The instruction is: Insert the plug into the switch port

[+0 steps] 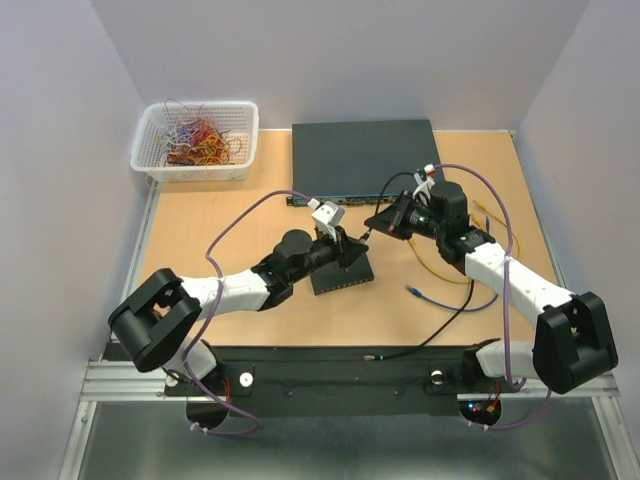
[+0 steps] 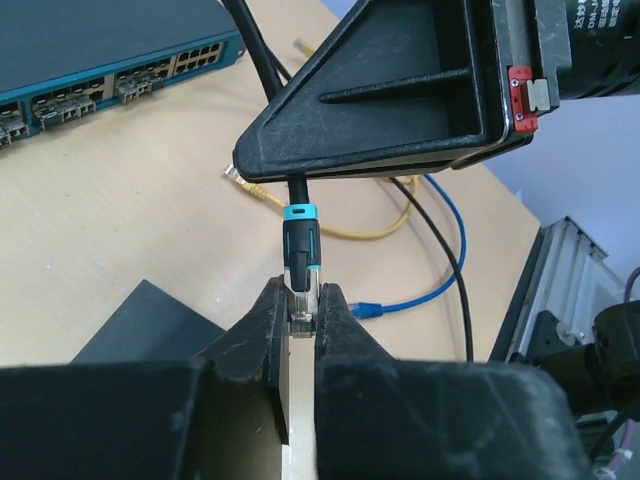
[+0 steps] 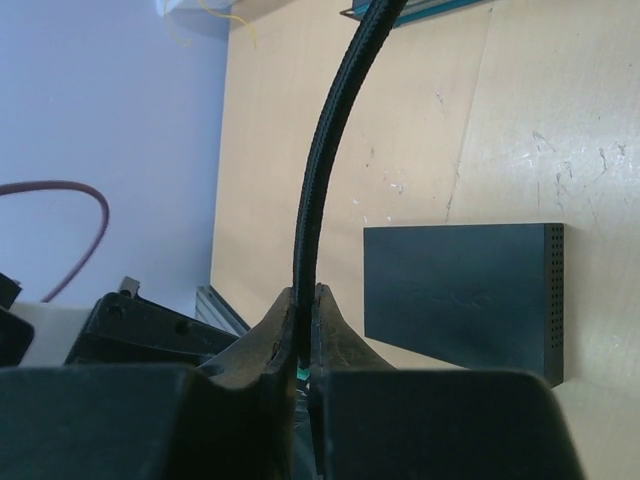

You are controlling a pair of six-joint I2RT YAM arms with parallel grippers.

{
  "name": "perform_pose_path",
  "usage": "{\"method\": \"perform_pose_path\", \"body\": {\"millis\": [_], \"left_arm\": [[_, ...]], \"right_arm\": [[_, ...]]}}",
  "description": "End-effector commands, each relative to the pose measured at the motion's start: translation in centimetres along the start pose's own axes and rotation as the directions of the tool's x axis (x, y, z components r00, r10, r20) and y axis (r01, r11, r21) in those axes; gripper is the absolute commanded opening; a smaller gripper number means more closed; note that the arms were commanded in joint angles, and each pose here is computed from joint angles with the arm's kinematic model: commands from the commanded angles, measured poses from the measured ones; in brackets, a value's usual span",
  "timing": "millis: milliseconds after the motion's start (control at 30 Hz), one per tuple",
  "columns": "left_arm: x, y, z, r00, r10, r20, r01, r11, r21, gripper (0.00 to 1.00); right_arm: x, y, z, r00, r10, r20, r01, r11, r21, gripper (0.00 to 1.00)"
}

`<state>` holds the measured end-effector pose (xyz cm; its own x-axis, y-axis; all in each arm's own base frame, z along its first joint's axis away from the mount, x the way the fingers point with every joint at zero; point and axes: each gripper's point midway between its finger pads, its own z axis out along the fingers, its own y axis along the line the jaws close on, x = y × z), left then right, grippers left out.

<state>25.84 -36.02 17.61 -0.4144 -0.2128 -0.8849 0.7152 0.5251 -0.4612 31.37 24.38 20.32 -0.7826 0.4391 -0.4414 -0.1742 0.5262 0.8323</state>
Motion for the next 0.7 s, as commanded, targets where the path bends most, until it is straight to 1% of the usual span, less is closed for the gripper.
{"method": "perform_pose_path", "body": {"millis": [0, 33, 67, 100, 133, 167, 200, 233, 267, 300, 333, 367, 400, 433, 467, 500, 533, 567, 600, 633, 667], "left_arm": [[-4.5, -1.6, 0.0, 0.986, 0.163, 0.041, -0.163, 0.987, 0.003, 0.0], [-4.9, -1.6, -0.5, 0.979, 0.205, 0.021, -0.205, 0.979, -0.004, 0.0], [-5.3, -1.7, -0.5, 0.974, 0.226, 0.028, -0.226, 0.974, -0.003, 0.0], [-4.5, -1.5, -0.8, 0.972, 0.236, -0.016, -0.236, 0.972, -0.003, 0.0], [-4.8, -1.8, -1.2, 0.969, 0.246, -0.017, -0.246, 0.969, 0.007, 0.0], [-4.3, -1.8, -1.5, 0.965, 0.259, -0.053, -0.258, 0.966, 0.015, 0.0], [-4.2, -1.9, -1.7, 0.963, 0.263, -0.065, -0.262, 0.965, 0.022, 0.0], [-4.0, -1.9, -2.2, 0.96, 0.264, -0.095, -0.263, 0.965, 0.018, 0.0], [-3.9, -1.9, -2.6, 0.959, 0.261, -0.112, -0.261, 0.965, 0.016, 0.0], [-3.9, -1.8, -2.8, 0.96, 0.25, -0.126, -0.251, 0.968, 0.002, 0.0], [-4.4, -1.9, -3.4, 0.963, 0.239, -0.126, -0.242, 0.97, -0.008, 0.0], [-4.3, -2.1, -3.7, 0.964, 0.225, -0.14, -0.228, 0.974, -0.007, 0.0], [-4.3, -2.7, -4.6, 0.969, 0.188, -0.163, -0.191, 0.982, 0.0, 0.0], [-4.4, -3.2, -5.0, 0.971, 0.171, -0.169, -0.171, 0.985, 0.013, 0.0], [-3.7, -3.4, -5.7, 0.969, 0.147, -0.2, -0.147, 0.989, 0.018, 0.0], [-3.6, -4.2, -6.2, 0.969, 0.131, -0.21, -0.123, 0.991, 0.054, 0.0], [-4.1, -5.2, -7.2, 0.975, 0.103, -0.197, -0.09, 0.993, 0.076, 0.0], [-4.2, -5.7, -7.8, 0.975, 0.09, -0.202, -0.073, 0.993, 0.091, 0.0], [-3.9, -6.4, -8.7, 0.97, 0.076, -0.229, -0.051, 0.992, 0.116, 0.0], [-4.8, -7.4, -9.8, 0.976, 0.061, -0.208, -0.032, 0.99, 0.138, 0.0], [-4.9, -7.9, -10.7, 0.973, 0.054, -0.225, -0.02, 0.989, 0.149, 0.0]], "right_arm": [[0.9, 2.2, -1.0, 0.991, -0.13, -0.036, 0.125, 0.985, -0.116, 0.01], [1.3, 3.0, -1.3, 0.979, -0.196, -0.06, 0.184, 0.969, -0.167, 0.12], [1.4, 2.8, -1.3, 0.974, -0.218, -0.06, 0.205, 0.965, -0.166, 0.19], [1.5, 3.8, -1.6, 0.965, -0.251, -0.077, 0.23, 0.951, -0.208, 0.28], [1.6, 4.3, -1.9, 0.957, -0.278, -0.081, 0.253, 0.939, -0.233, 0.42], [1.6, 5.5, -2.5, 0.939, -0.336, -0.073, 0.303, 0.91, -0.283, 0.67], [1.7, 5.8, -2.8, 0.931, -0.36, -0.068, 0.325, 0.897, -0.301, 0.73], [1.7, 7.2, -3.8, 0.904, -0.425, -0.042, 0.385, 0.854, -0.349, 0.84], [1.7, 7.9, -4.3, 0.889, -0.458, -0.025, 0.417, 0.829, -0.373, 0.87], [1.8, 8.6, -4.9, 0.87, -0.493, -0.01, 0.448, 0.799, -0.401, 0.89], [1.6, 9.6, -5.7, 0.836, -0.549, 0.027, 0.506, 0.749, -0.428, 0.89], [1.6, 10.5, -6.4, 0.817, -0.574, 0.052, 0.533, 0.718, -0.448, 0.9], [1.2, 12.4, -7.8, 0.788, -0.606, 0.107, 0.577, 0.666, -0.473, 0.9], [0.9, 13.4, -8.4, 0.77, -0.623, 0.135, 0.6, 0.636, -0.485, 0.9], [0.9, 14.5, -9.2, 0.741, -0.652, 0.163, 0.628, 0.585, -0.513, 0.9], [0.8, 15.6, -9.9, 0.72, -0.669, 0.185, 0.646, 0.547, -0.532, 0.89], [0.2, 17.5, -10.9, 0.681, -0.694, 0.233, 0.681, 0.483, -0.551, 0.82], [0.4, 18.2, -11.3, 0.664, -0.708, 0.242, 0.686, 0.447, -0.574, 0.81], [1.2, 18.7, -12.0, 0.644, -0.729, 0.233, 0.672, 0.392, -0.628, 0.82], [1.4, 19.2, -12.5, 0.624, -0.743, 0.241, 0.671, 0.352, -0.653, 0.82], [2.0, 20.0, -13.5, 0.597, -0.764, 0.246, 0.653, 0.285, -0.702, 0.81]]}}
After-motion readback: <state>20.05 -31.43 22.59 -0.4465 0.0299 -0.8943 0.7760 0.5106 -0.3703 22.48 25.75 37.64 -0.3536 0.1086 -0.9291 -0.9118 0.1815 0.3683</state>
